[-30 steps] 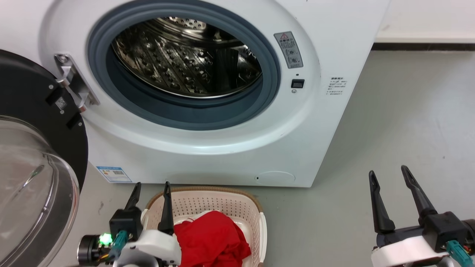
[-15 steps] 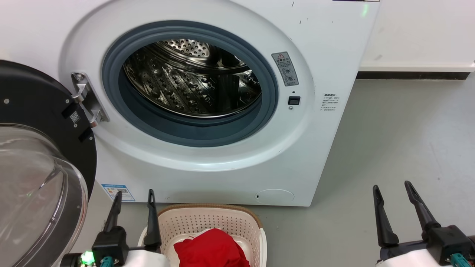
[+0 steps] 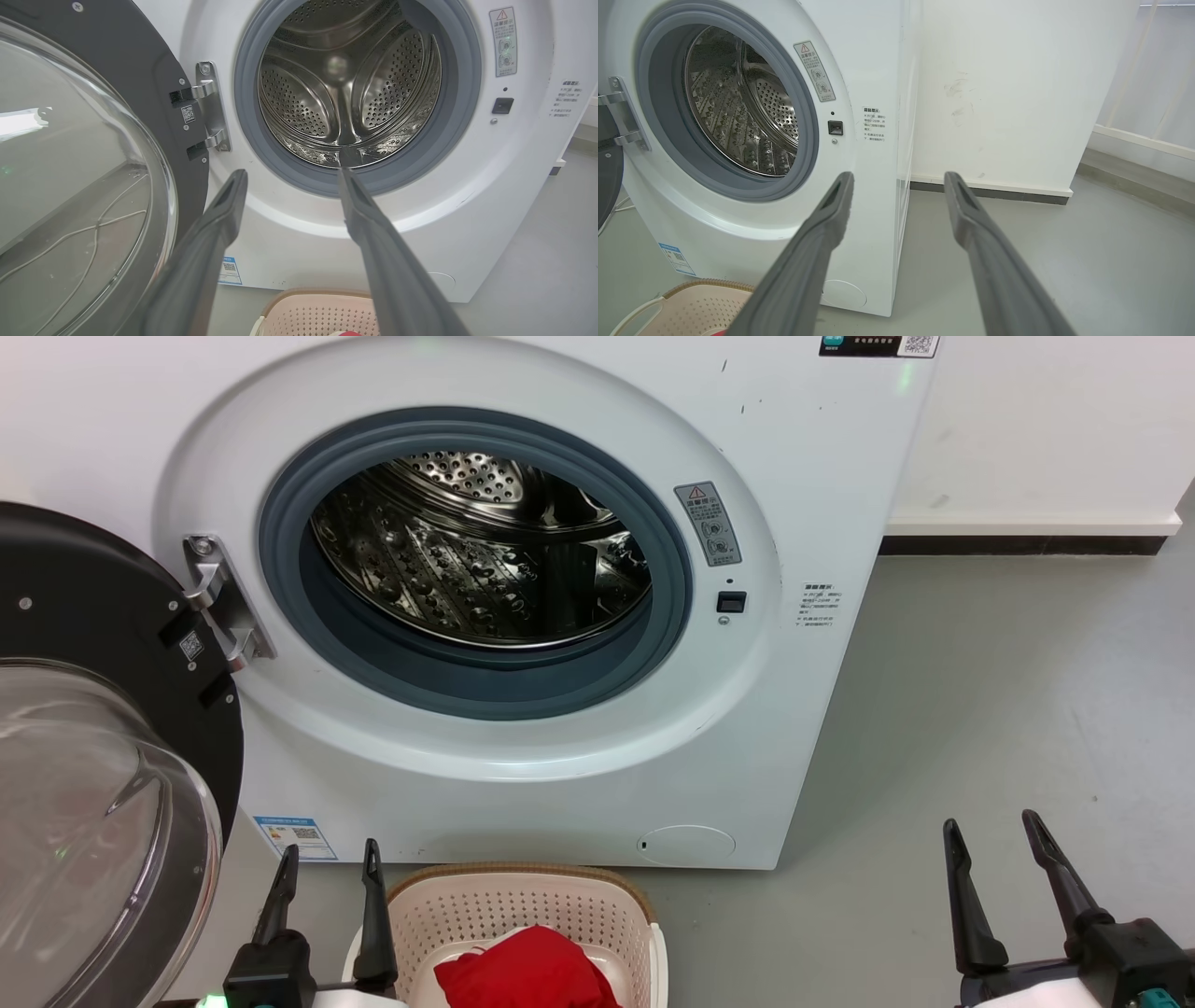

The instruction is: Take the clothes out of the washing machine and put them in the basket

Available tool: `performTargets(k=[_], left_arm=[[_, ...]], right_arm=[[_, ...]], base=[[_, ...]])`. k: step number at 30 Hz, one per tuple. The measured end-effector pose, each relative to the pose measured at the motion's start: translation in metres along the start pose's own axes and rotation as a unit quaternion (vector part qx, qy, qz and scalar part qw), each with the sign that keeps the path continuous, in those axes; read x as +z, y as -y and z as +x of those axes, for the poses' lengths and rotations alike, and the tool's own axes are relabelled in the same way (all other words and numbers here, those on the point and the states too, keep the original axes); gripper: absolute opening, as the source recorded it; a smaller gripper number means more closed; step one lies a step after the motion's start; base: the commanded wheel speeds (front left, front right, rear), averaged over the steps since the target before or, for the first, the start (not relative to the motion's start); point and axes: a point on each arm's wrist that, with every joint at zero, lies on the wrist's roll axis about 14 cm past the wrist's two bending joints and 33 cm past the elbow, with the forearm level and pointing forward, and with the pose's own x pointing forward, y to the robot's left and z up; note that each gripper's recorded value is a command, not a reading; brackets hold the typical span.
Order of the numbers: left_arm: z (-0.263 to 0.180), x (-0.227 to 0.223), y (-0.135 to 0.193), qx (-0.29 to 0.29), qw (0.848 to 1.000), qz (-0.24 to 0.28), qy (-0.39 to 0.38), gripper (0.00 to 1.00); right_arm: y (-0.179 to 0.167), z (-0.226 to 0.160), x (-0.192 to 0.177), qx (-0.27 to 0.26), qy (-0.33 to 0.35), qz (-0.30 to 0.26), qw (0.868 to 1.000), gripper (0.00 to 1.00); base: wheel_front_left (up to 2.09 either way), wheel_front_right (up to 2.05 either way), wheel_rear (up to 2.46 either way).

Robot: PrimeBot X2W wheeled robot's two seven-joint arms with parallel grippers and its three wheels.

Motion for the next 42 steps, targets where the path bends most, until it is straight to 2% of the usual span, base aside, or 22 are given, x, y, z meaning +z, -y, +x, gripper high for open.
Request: performTargets(k=[13, 14, 20, 30, 42], left_arm=[[0.001, -0.001, 0.003, -0.007, 1.000, 0.002, -0.001, 1.00], [0.001, -0.001, 0.004, -0.008, 1.000, 0.002, -0.002, 0.00], [-0.005, -0.023, 0.004, -0.007, 0.999, -0.005, -0.041, 0.00], [-0.004, -0.034, -0.004, 0.017, 0.992, -0.105, -0.073, 0.00], [0.004, -0.037, -0.007, 0.032, 0.972, -0.217, -0.090, 0.00]], right_arm=[[0.003, -0.003, 0.001, -0.006, 0.001, 0.002, 1.000, 1.00], [0.003, -0.003, 0.000, -0.006, 0.000, 0.002, 1.000, 0.00], [0.002, -0.007, -0.016, -0.008, -0.027, 0.015, 0.999, 0.00], [0.009, -0.007, -0.024, -0.035, -0.039, 0.120, 0.991, 0.00], [0.015, 0.000, -0.027, -0.057, -0.043, 0.229, 0.971, 0.00]], base=[[0.00, 0.00, 0.00], [0.00, 0.00, 0.00], [0.00, 0.00, 0.00], [0.00, 0.00, 0.00], [0.00, 0.00, 0.00]])
